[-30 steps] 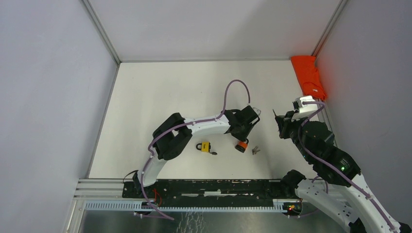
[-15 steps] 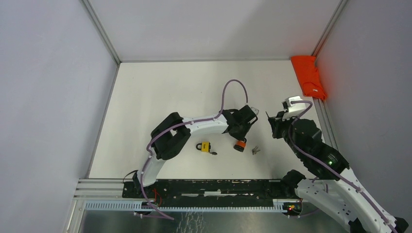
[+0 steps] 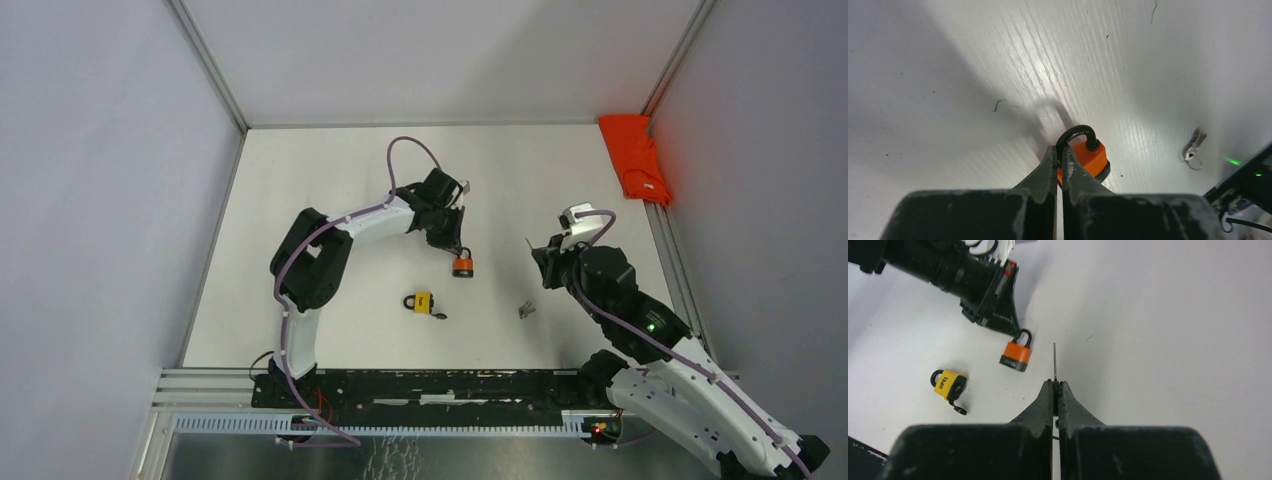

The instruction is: Unlock with the key

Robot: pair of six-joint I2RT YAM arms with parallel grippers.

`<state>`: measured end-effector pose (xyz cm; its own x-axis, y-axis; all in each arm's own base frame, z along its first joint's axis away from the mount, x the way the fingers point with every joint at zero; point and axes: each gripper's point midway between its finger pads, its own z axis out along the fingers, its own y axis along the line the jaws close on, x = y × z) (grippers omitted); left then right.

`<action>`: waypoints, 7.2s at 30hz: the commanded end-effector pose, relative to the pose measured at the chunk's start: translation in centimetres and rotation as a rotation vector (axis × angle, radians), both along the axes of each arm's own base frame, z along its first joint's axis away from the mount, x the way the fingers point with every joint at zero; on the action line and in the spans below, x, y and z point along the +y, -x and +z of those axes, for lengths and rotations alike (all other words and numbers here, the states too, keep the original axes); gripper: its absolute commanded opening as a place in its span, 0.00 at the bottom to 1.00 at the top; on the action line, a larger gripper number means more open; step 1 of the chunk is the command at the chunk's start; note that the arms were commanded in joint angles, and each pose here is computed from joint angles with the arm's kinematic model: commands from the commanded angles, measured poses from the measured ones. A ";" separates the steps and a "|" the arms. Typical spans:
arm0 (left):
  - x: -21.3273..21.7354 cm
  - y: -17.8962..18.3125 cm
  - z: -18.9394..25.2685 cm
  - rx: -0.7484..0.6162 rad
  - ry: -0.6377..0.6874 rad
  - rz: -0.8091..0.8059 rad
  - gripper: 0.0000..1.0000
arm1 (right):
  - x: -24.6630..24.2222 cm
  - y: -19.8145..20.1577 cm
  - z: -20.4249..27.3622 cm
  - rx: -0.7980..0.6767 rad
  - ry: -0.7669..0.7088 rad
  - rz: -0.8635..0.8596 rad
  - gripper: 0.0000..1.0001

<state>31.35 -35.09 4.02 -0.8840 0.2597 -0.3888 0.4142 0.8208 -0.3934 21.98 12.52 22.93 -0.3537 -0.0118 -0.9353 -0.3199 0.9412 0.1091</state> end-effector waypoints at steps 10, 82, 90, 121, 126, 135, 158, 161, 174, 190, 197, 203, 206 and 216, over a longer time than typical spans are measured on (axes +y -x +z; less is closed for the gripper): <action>-0.4 -3.2 0.9 0.077 0.215 0.029 0.02 | 5.3 -0.7 -7.5 0.105 -0.141 0.147 0.00; 1.0 1.4 1.5 -0.086 -0.064 0.020 0.02 | 6.7 -2.7 -17.0 0.393 -0.512 0.275 0.00; 0.7 -1.2 3.6 -0.209 -0.046 0.054 0.02 | 7.5 -2.7 -16.4 0.399 -0.652 0.314 0.00; -0.2 -1.4 -4.0 -0.167 -0.051 -0.008 0.02 | 5.6 -6.3 -19.9 0.453 -0.640 0.143 0.00; -0.1 -1.3 -4.9 -0.160 -0.057 -0.015 0.02 | 5.3 -7.4 -19.5 0.433 -0.642 0.135 0.00; -0.1 -1.3 -5.1 -0.161 -0.060 -0.023 0.02 | 5.7 -7.5 -19.7 0.449 -0.669 0.153 0.00; -0.2 -2.9 -5.1 -0.245 -0.087 -0.133 0.02 | 6.7 -7.6 -19.2 0.484 -0.712 0.255 0.00; -0.5 -2.8 -5.3 -0.234 -0.077 -0.137 0.02 | 6.6 -7.7 -19.4 0.489 -0.711 0.242 0.00; -1.0 -2.4 -5.6 -0.216 -0.044 -0.150 0.02 | 6.5 -8.3 -20.9 0.543 -0.684 0.186 0.00; -1.2 -2.0 -5.9 -0.206 -0.023 -0.164 0.02 | 6.2 -10.5 -21.5 0.609 -0.651 0.082 0.00; -1.3 -1.7 -6.0 -0.200 -0.014 -0.170 0.02 | 6.2 -10.7 -22.1 0.635 -0.673 0.049 0.00; -1.4 -1.4 -6.1 -0.187 0.001 -0.171 0.02 | 6.8 -11.1 -21.9 0.637 -0.714 0.055 0.00; -1.5 -1.2 -6.0 -0.183 0.010 -0.174 0.02 | 7.2 -11.5 -21.6 0.631 -0.724 0.066 0.00; -1.5 -1.0 -6.3 -0.175 0.015 -0.178 0.02 | 8.0 -12.5 -21.0 0.624 -0.737 0.087 0.00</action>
